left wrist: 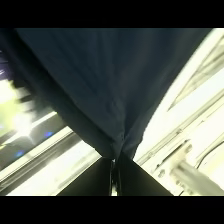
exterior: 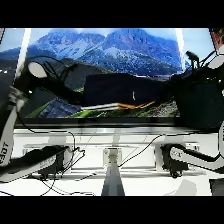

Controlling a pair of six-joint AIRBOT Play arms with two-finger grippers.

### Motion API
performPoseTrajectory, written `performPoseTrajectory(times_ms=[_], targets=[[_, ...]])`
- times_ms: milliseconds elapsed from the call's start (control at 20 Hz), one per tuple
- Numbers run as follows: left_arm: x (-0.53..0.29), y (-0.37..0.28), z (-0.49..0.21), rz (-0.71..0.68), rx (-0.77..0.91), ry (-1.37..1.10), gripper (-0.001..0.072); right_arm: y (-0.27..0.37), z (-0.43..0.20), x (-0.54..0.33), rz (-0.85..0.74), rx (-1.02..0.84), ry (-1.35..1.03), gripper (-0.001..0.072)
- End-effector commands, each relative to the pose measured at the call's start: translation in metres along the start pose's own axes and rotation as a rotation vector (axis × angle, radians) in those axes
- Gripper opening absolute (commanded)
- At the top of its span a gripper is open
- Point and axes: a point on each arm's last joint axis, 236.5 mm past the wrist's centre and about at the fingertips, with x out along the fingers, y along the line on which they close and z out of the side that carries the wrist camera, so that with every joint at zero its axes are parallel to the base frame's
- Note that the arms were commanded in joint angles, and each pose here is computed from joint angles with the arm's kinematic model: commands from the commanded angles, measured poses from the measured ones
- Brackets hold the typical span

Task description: Fold the clothes and pants, and hang the long-sleeved shirts on hangers.

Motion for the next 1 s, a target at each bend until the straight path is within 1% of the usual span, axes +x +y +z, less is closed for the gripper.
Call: performPoseTrajectory(times_ms=[0,50,100,150,200,350,550,650,700,750,900,950], targets=[[0.051,-0.012,-0.017,-0.035,-0.01,0.051,0.0009,-0.013,-0.042,0.01,-0.009,-0.089,0.199,0.0032],[0.059,-0.013,-0.021,-0.037,-0.011,0.078,0.0042,-0.015,-0.042,0.011,-0.016,-0.089,0.203,0.0065],[0.063,-0.012,-0.022,-0.039,-0.015,0.091,0.0253,-0.016,-0.041,0.011,-0.021,-0.089,0.198,0.0277],[0.064,-0.01,-0.022,-0.039,-0.021,0.096,0.0549,-0.016,-0.041,0.011,-0.023,-0.09,0.196,0.0546],[0.061,-0.007,-0.021,-0.039,-0.033,0.088,0.0668,-0.017,-0.041,0.011,-0.025,-0.09,0.196,0.068],[0.037,0.012,-0.007,-0.038,-0.088,0.032,0.0667,-0.02,-0.042,0.01,-0.04,-0.091,0.201,0.068],[-0.018,0.066,0.029,0.004,-0.214,-0.184,0.0647,-0.022,-0.037,0.011,-0.045,-0.092,0.181,0.0679],[-0.027,0.099,0.039,0.034,-0.282,-0.26,0.0648,-0.023,-0.028,0.012,-0.052,-0.093,0.142,0.0679],[-0.022,0.104,0.039,0.031,-0.263,-0.246,0.0648,-0.022,-0.024,0.013,-0.051,-0.089,0.126,0.0679],[-0.011,0.104,0.039,0.01,-0.236,-0.223,0.0648,-0.021,-0.022,0.013,-0.047,-0.088,0.117,0.0679],[0.023,0.086,0.062,-0.128,-0.203,-0.227,0.0648,-0.018,-0.021,0.014,-0.036,-0.08,0.111,0.0678],[0.036,0.086,0.071,-0.139,-0.194,-0.241,0.0648,-0.018,-0.021,0.014,-0.036,-0.08,0.111,0.0678]])
